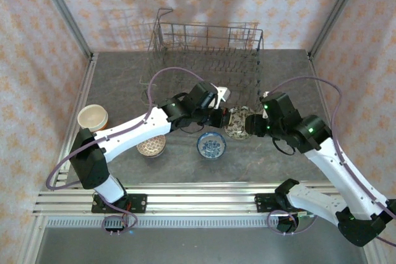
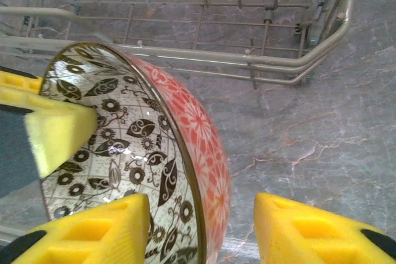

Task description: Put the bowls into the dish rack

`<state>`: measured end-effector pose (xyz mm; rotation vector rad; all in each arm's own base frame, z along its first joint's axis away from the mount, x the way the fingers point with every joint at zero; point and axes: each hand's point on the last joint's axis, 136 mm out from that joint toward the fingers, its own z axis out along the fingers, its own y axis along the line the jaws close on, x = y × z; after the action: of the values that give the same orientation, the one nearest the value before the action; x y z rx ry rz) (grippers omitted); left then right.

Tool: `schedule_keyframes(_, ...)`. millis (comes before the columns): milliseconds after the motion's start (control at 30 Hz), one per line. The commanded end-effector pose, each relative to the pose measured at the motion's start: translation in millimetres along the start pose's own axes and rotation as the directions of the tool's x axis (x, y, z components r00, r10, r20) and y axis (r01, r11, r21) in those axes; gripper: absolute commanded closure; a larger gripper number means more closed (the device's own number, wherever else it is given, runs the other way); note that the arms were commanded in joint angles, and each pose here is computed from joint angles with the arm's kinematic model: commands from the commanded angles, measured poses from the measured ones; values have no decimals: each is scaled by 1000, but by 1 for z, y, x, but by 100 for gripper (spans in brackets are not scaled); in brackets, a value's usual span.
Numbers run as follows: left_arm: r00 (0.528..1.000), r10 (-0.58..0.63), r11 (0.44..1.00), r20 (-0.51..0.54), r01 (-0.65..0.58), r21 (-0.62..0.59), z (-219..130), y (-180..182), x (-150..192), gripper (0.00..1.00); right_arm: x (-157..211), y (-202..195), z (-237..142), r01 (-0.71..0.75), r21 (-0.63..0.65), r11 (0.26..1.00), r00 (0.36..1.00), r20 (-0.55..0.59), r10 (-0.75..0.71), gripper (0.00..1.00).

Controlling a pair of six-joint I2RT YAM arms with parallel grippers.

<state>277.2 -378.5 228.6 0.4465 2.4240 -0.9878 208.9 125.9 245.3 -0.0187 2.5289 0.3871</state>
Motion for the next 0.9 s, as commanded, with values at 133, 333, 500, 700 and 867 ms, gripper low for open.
schedule_keyframes(133, 994, 86, 991, 74, -93, 92, -4, -30, -31, 100, -10, -9, -7, -32, 55, 998, 999, 40, 29, 58)
schedule_keyframes(333, 992, 98, 991, 82, -105, 86, -7, -31, -33, 100, -11, -13, -5, -45, 84, 996, 998, 45, 41, 65)
schedule_keyframes(500, 991, 100, 991, 89, -107, 75, -8, -28, -33, 100, -11, -14, -2, -48, 97, 994, 998, 34, 45, 69)
schedule_keyframes(700, 989, 99, 992, 108, -106, 62, -9, -30, -37, 100, -12, -16, 0, -53, 121, 991, 998, 30, 50, 75)
schedule_keyframes(867, 989, 98, 994, 111, -103, 38, -9, -26, -38, 100, -17, -21, -6, -68, 141, 988, 996, 62, 60, 78)
